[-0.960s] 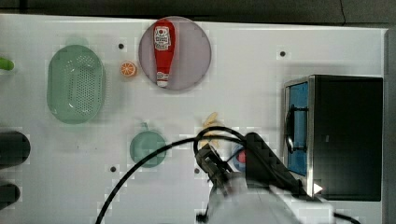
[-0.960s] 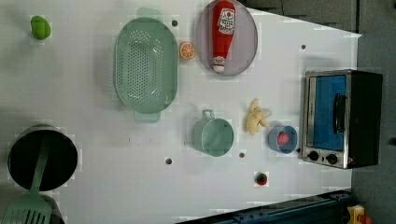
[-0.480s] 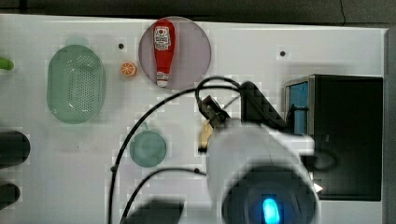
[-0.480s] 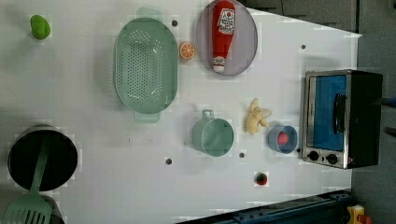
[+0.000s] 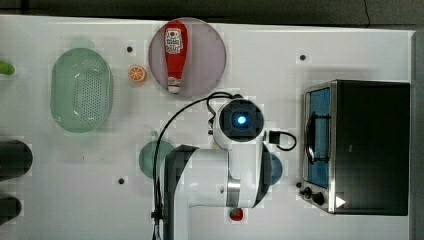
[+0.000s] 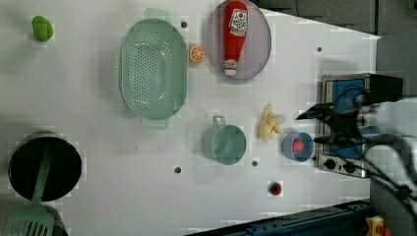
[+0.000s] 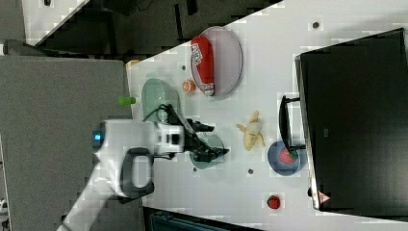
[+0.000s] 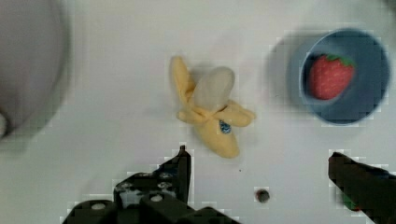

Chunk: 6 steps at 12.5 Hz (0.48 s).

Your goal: Pick banana from table and place on oven.

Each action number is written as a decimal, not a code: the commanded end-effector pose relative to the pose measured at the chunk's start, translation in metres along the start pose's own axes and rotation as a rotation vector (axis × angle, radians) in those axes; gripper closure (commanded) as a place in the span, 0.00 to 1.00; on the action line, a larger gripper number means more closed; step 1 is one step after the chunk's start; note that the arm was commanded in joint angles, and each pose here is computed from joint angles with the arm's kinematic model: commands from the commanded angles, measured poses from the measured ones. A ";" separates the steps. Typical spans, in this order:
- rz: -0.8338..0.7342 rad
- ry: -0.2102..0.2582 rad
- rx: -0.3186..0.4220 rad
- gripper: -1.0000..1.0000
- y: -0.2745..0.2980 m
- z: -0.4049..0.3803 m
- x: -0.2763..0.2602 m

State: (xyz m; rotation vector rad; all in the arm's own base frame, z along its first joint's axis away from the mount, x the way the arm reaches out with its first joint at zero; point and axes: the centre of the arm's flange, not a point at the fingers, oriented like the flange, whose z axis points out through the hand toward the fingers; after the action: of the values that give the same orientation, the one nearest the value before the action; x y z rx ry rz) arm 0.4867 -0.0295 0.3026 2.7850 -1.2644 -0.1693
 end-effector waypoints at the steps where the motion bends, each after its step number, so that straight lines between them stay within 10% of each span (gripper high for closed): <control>1: 0.010 0.072 0.077 0.00 -0.007 -0.004 0.005; 6: 0.005 0.076 0.082 0.00 -0.009 0.085 0.003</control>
State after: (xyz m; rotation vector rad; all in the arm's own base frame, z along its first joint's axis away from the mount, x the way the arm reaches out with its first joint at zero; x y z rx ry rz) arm 0.4813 -0.0212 0.2193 2.8261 -1.2670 -0.0620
